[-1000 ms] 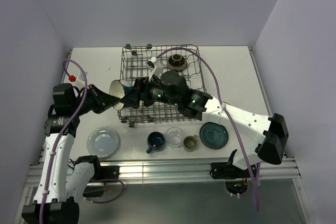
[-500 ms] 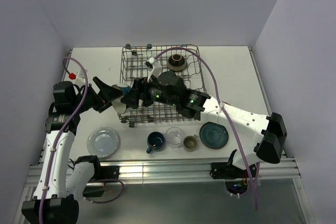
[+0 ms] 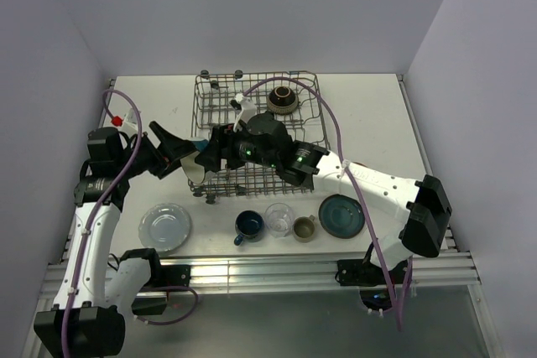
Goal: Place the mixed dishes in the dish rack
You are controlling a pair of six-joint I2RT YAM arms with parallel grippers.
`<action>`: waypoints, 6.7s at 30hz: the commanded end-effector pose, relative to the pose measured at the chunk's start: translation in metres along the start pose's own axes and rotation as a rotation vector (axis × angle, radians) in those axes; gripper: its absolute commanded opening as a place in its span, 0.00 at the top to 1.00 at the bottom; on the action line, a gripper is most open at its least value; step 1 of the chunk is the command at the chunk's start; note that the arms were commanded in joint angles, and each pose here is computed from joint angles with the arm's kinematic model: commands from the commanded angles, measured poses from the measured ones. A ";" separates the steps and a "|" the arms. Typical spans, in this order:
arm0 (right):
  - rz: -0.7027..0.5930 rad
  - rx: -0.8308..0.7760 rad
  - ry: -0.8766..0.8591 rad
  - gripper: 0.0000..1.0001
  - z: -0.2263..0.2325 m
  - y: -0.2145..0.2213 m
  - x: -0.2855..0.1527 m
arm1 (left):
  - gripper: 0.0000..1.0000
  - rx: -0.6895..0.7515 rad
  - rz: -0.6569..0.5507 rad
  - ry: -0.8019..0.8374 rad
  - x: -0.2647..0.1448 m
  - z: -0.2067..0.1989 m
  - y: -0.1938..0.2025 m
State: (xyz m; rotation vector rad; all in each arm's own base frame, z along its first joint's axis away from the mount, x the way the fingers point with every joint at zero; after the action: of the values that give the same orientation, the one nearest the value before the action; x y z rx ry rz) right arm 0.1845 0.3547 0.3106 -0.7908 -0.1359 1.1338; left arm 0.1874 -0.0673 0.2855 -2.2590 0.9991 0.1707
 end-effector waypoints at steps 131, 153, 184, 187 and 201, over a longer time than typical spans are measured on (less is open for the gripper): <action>-0.026 0.008 -0.119 0.42 -0.003 -0.021 0.005 | 1.00 0.118 0.028 0.103 0.001 -0.001 0.002; -0.083 0.034 -0.065 1.00 -0.015 -0.022 -0.004 | 0.39 0.092 0.046 0.073 0.006 0.011 0.001; -0.242 -0.212 0.365 1.00 -0.103 -0.139 0.053 | 0.36 0.144 -0.102 -0.140 -0.010 0.024 -0.008; -0.245 -0.299 0.476 1.00 -0.125 -0.149 0.077 | 0.36 0.141 -0.100 -0.138 -0.006 0.029 -0.007; -0.285 -0.708 0.853 1.00 -0.180 -0.186 0.127 | 0.37 0.089 -0.060 -0.061 0.013 0.050 0.005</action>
State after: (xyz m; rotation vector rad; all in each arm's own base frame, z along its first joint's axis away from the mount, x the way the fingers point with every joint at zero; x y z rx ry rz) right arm 0.4550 0.3415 0.2163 -1.6601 0.1525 0.5825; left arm 0.1949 -0.0456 0.2308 -2.1754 0.8938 0.2824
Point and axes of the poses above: each gripper's point midway between its finger pads, its own x axis out along the fingers, its own z axis along the line the jaws close on, y = z × x, the point moved 9 cm from there along -x, back along the fingers, and after that the axes turned 9 degrees about x, right-handed, at the moved point
